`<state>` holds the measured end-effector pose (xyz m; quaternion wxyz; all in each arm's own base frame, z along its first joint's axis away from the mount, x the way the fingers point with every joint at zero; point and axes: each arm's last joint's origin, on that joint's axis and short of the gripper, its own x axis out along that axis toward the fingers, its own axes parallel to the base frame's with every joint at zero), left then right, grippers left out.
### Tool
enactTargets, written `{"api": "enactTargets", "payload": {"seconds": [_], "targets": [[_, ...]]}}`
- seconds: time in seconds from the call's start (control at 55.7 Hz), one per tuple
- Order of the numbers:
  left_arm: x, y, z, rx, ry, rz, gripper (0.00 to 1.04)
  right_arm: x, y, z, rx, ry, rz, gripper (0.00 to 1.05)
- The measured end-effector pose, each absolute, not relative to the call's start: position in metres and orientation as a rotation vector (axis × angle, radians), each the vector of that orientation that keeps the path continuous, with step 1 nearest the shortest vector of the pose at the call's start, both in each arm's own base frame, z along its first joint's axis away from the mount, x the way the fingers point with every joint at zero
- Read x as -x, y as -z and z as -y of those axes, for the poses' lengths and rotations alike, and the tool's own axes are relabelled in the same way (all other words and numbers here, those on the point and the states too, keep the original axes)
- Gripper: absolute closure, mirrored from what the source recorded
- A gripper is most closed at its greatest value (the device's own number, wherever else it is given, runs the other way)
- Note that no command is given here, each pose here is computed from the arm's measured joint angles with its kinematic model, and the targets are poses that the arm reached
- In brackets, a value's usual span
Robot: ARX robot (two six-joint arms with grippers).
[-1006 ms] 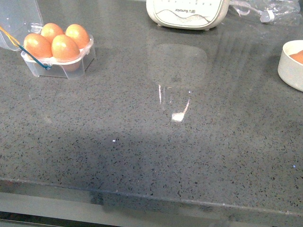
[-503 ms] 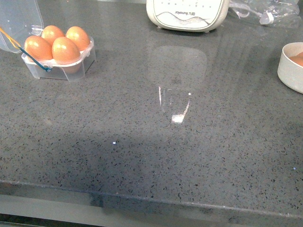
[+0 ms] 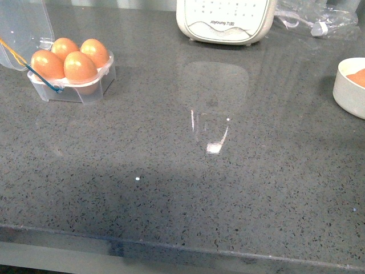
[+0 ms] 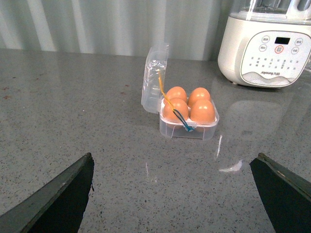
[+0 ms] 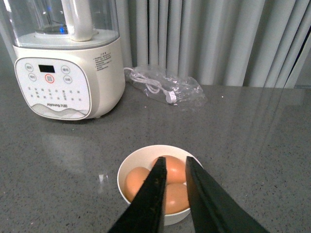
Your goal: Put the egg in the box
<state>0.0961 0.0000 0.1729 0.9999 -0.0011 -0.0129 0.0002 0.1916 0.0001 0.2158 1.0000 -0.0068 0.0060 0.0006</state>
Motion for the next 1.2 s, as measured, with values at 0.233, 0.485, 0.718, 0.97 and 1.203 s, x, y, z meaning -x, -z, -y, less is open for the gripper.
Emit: {"api": "enactTargets", "payload": {"seconds": [0.233, 0.485, 0.718, 0.97, 1.203], "targets": [[-0.096, -0.173, 0.0, 0.002, 0.0, 0.025, 0.07, -0.167, -0.196, 0.0, 0.011, -0.001, -0.008, 1.02], [-0.096, -0.173, 0.0, 0.002, 0.0, 0.025, 0.07, -0.151, -0.185, 0.0, 0.011, -0.002, -0.009, 1.02], [-0.096, -0.173, 0.0, 0.002, 0.0, 0.025, 0.07, -0.138, -0.178, 0.0, 0.011, -0.002, -0.007, 1.02], [-0.096, -0.173, 0.0, 0.002, 0.0, 0.026, 0.07, -0.126, -0.167, 0.0, 0.011, -0.002, 0.002, 1.02], [-0.096, -0.173, 0.0, 0.002, 0.0, 0.026, 0.07, -0.12, -0.168, 0.0, 0.011, -0.001, 0.009, 1.02]]}}
